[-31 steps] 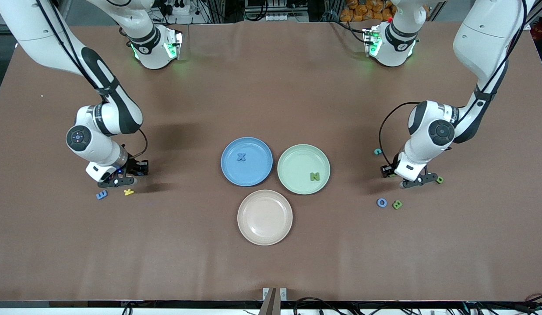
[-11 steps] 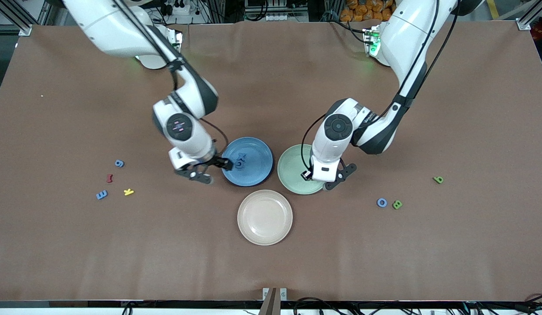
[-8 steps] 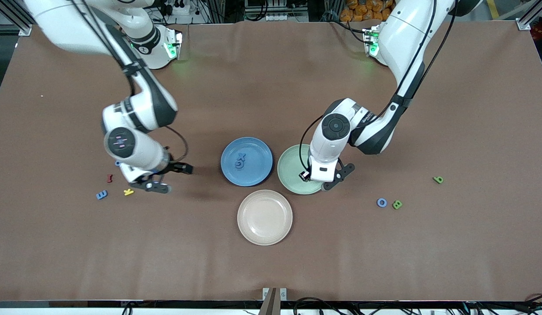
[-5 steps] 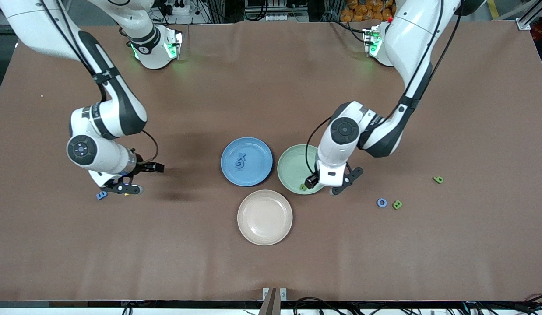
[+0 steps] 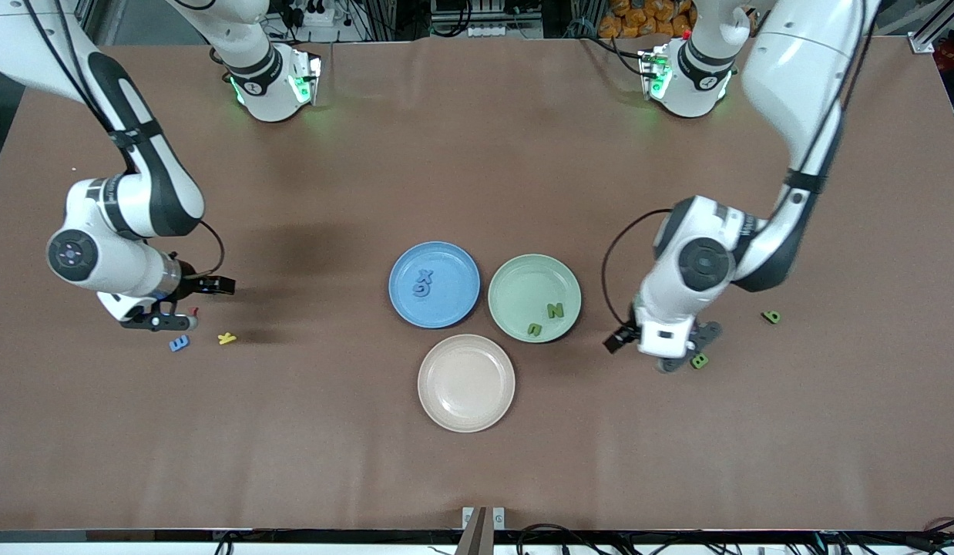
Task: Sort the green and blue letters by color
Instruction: 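Grasp blue 6 with the right gripper while the left gripper grasps green B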
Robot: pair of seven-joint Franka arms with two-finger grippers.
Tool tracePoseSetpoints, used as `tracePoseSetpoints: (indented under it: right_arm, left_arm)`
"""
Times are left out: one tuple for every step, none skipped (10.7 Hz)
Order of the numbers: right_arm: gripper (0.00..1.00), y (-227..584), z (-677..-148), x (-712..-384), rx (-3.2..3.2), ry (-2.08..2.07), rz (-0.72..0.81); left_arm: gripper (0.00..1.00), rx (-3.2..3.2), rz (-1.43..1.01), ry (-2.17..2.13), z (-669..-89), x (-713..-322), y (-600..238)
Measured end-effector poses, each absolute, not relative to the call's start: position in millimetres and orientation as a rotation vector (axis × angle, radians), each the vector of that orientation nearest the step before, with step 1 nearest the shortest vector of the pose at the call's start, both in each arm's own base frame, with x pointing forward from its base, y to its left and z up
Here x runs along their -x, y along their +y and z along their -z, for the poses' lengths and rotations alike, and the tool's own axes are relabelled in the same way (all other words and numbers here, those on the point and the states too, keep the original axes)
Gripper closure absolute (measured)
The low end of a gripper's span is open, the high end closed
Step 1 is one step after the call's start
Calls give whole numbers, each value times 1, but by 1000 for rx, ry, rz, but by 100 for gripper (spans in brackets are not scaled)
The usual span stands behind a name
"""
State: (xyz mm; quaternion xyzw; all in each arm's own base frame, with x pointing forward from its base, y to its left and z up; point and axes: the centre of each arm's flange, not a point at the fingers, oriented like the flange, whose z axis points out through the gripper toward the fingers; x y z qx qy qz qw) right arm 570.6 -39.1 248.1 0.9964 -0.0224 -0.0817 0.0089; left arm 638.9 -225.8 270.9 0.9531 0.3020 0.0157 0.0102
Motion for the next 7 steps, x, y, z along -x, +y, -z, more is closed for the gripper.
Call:
tracePoseSetpoints:
  right_arm:
    - [12, -55, -243, -564, -3124, -49, 211]
    - [16, -68, -236, -556, -3135, -30, 174]
    - [16, -82, -228, -548, -3141, -25, 154]
    - [19, -93, -223, -543, -3142, -35, 134]
    - [20, -99, -220, -541, -3143, -47, 92]
    - [24, -101, -216, -537, -3143, -52, 58]
    - [25, -102, -211, -532, -3145, -55, 45]
  left_arm:
    - [0, -2966, -46, 973, -271, -650, -192]
    - [0, -2957, -44, 1015, -270, -657, -162]
    - [0, -2947, -40, 1064, -268, -662, -136]
    - [0, -2946, -26, 1088, -263, -665, -113]
    - [0, -2949, -5, 1094, -255, -667, -93]
    - [0, -2958, 18, 1085, -245, -667, -76]
    - [0, -2967, 40, 1070, -235, -667, -64]
